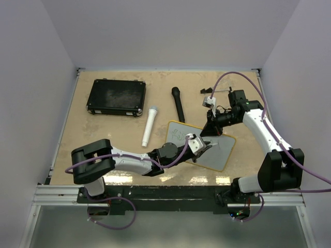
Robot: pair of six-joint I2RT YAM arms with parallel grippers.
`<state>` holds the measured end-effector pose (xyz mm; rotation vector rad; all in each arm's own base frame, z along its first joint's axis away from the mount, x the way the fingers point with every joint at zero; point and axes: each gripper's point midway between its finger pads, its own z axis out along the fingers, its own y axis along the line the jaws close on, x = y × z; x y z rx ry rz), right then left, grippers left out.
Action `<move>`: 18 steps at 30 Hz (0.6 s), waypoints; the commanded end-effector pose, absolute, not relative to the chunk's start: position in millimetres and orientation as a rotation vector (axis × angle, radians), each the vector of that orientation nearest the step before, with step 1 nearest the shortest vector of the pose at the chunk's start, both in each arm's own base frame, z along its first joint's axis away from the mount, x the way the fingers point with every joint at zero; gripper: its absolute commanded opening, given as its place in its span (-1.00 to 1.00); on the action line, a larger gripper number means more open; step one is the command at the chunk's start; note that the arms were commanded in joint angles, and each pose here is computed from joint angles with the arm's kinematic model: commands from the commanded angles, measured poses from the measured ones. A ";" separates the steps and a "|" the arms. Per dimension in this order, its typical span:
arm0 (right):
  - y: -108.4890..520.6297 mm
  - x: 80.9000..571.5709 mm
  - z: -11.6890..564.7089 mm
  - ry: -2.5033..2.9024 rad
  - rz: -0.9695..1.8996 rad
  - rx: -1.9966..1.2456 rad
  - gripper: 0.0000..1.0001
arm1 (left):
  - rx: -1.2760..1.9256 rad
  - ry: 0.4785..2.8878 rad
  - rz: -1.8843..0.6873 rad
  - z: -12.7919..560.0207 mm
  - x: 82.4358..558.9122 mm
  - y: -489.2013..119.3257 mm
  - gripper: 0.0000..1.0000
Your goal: Write a sentence on the whiteboard
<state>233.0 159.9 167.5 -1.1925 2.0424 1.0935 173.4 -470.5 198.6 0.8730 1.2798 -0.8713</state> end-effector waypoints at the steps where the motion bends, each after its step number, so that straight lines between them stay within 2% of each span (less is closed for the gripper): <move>1: 164.3 235.0 180.2 1.923 1.073 -1.240 -1.00 | 0.858 1.238 -0.872 214.0 175.4 -480.3 -1.00; 18: 163.9 235.2 180.2 1.923 1.073 -1.239 -1.00 | 0.808 1.246 -0.801 220.9 188.0 -468.1 -1.00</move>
